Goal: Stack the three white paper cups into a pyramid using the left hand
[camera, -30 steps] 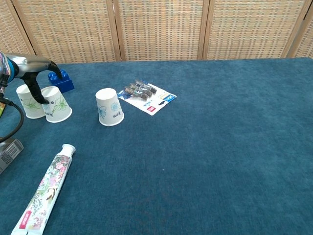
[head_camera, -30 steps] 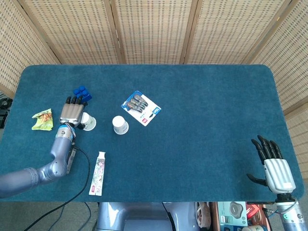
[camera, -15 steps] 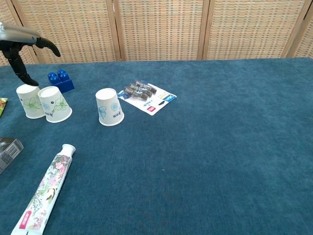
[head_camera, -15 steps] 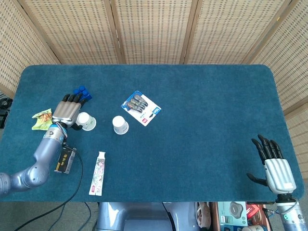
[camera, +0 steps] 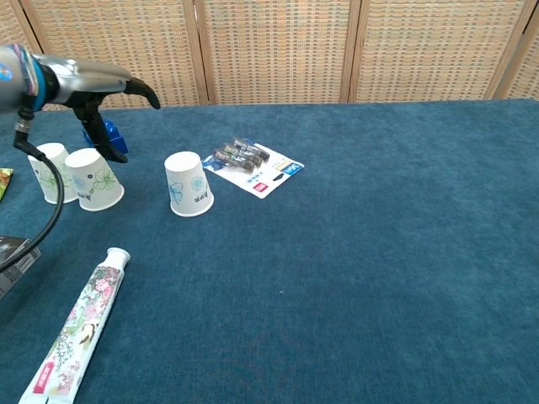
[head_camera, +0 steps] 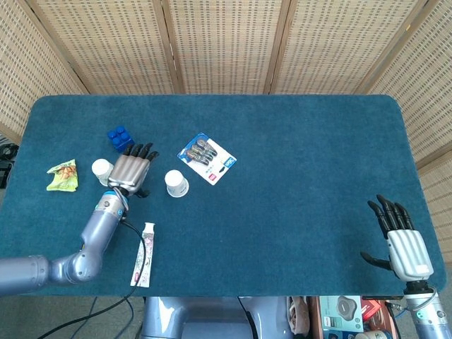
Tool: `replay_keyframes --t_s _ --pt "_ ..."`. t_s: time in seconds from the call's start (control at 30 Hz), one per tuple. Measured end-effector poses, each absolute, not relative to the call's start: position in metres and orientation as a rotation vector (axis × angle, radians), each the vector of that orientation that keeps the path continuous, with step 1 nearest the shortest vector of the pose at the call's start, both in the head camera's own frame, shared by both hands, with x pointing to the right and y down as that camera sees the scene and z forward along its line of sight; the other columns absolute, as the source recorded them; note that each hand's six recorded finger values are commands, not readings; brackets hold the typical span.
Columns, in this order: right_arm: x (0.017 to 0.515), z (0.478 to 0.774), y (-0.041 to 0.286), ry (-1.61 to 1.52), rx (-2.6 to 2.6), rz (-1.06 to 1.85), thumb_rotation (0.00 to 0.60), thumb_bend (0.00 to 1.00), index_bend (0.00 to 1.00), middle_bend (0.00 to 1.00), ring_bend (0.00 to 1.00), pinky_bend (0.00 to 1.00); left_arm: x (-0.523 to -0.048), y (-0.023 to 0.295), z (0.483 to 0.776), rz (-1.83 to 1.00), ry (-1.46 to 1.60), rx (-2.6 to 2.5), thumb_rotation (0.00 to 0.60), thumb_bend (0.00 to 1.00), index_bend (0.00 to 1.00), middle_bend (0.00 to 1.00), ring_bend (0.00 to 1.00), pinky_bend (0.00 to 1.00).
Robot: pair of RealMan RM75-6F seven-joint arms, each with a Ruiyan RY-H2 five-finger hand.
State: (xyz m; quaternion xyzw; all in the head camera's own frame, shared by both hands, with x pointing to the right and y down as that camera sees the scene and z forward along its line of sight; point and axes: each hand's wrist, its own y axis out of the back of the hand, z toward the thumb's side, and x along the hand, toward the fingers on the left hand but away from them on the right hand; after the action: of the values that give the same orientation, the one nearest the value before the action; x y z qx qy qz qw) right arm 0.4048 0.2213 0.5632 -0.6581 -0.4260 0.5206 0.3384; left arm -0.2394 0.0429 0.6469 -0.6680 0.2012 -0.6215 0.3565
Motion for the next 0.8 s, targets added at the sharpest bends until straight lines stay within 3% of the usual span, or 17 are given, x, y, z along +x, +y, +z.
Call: replay_keyframes --t_s 0.3,0.8 --pt "0.405 0.563 0.222 -1.112 -1.728 1.353 0.600 0.14 0.00 0.00 0.00 0.00 -0.218 0.037 0.656 -1.615 0.531 -1.669 0.600 0.25 0.19 0.00 0.00 0.00" --pt "0.408 0.567 0.221 -1.122 -1.752 1.364 0.600 0.14 0.00 0.00 0.00 0.00 -0.203 0.031 0.680 -1.681 0.479 -1.658 0.600 0.25 0.20 0.00 0.00 0.00"
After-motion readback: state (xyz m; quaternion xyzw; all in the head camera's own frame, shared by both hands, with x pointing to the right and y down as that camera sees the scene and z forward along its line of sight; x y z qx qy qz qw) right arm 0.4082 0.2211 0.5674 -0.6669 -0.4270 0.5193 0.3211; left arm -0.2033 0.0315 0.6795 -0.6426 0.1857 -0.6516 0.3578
